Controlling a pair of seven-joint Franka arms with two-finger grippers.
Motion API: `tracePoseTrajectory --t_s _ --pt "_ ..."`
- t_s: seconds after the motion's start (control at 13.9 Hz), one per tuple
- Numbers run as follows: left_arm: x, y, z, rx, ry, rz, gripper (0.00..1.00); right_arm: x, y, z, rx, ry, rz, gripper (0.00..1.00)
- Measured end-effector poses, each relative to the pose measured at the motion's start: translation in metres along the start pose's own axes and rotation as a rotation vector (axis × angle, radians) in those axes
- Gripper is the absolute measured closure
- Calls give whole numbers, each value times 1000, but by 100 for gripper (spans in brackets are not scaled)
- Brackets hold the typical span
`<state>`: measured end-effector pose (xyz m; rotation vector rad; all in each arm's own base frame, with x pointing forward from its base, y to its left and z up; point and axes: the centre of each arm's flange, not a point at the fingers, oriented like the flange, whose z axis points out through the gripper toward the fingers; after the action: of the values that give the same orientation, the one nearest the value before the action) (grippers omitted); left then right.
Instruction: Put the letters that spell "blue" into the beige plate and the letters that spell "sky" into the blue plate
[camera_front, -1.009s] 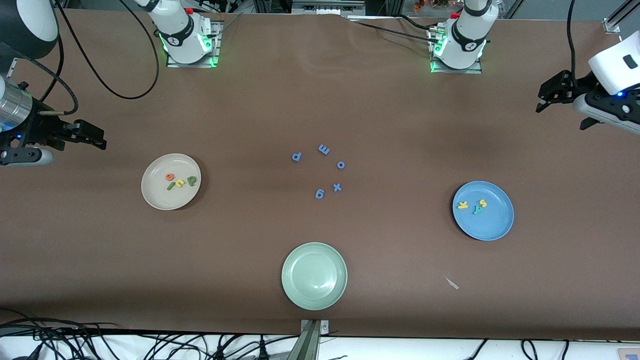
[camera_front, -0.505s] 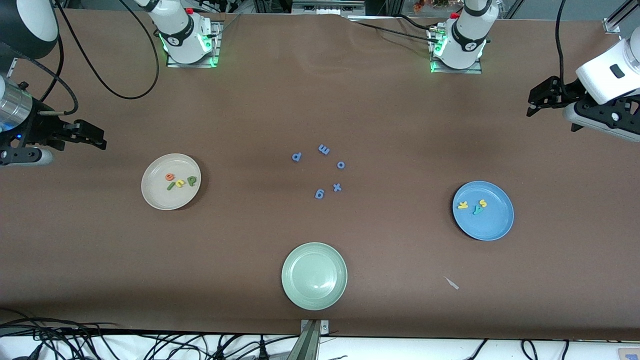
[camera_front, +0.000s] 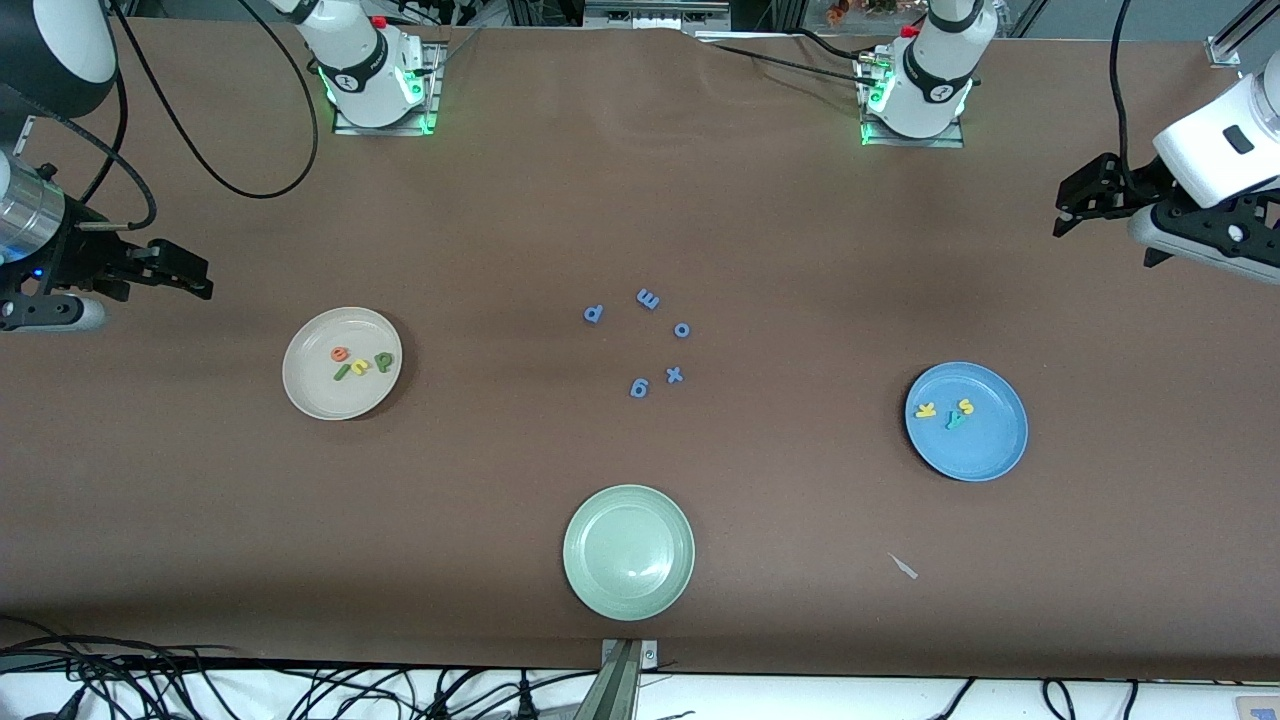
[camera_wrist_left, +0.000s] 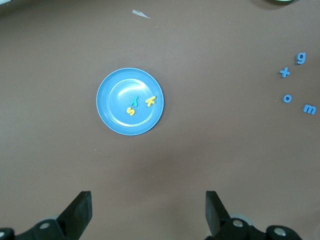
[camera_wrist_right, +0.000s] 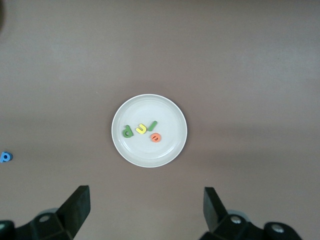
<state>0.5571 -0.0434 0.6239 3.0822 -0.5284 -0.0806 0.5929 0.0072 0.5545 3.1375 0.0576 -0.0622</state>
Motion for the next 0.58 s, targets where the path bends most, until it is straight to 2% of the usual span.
tracePoseTrajectory --t_s 0.58 --pt "3 7 0 1 1 13 0 0 0 0 0 0 0 0"
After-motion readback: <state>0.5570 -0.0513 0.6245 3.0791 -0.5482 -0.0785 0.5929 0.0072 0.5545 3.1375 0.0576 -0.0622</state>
